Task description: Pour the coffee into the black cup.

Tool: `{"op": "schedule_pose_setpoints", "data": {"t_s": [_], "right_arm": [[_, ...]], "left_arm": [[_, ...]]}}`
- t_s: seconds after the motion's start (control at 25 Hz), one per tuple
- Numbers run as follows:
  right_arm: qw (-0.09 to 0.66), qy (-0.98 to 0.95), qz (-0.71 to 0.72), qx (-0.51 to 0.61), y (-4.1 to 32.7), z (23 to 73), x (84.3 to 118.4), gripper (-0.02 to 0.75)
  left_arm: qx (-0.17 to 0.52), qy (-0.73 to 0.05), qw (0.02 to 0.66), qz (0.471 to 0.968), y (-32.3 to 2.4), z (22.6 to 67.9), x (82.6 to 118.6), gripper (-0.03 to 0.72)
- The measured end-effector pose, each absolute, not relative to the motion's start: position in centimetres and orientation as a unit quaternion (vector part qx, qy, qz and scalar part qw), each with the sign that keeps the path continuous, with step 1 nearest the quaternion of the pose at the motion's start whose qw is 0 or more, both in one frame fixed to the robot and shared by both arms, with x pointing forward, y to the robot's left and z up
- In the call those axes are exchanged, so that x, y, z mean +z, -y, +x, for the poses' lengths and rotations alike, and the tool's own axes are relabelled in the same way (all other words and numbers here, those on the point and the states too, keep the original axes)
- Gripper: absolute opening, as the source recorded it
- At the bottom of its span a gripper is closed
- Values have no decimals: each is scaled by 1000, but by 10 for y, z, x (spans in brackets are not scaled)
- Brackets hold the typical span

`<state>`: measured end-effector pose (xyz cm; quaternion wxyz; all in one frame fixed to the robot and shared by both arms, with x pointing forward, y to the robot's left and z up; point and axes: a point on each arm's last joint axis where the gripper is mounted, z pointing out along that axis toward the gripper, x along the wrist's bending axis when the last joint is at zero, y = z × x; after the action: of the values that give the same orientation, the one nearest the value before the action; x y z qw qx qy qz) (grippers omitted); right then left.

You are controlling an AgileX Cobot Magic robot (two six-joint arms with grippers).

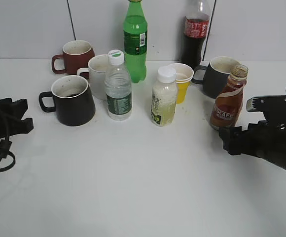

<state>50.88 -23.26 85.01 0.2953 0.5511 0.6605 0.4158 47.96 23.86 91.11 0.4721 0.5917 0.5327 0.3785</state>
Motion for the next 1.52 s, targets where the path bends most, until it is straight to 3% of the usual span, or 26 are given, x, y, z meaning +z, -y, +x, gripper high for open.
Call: {"op": "schedule_pose_setpoints", "data": {"t_s": [0.32, 0.64, 0.76, 0.96, 1.16, 1.52], "right_arm": [[229, -703, 590, 326, 239, 482, 881, 596], [202, -712, 615, 272, 247, 459, 967, 596], [197, -714, 618, 264, 251, 444, 1007, 588], [194, -745, 582, 262, 258, 401, 1043, 529], [216, -739, 563, 302, 268, 350, 1068, 505], [265, -719, 530, 364, 279, 297, 1065, 502]], "left_arm": [[284, -583, 411, 640, -236, 465, 948, 262], [197, -589, 353, 699, -235, 438, 1017, 262], [186, -583, 346, 711, -240, 416, 1043, 262], [207, -560, 337, 728, -259, 362, 1070, 262], [225, -549, 339, 730, -275, 315, 1080, 262], [237, -545, 341, 728, -289, 275, 1059, 262]]}}
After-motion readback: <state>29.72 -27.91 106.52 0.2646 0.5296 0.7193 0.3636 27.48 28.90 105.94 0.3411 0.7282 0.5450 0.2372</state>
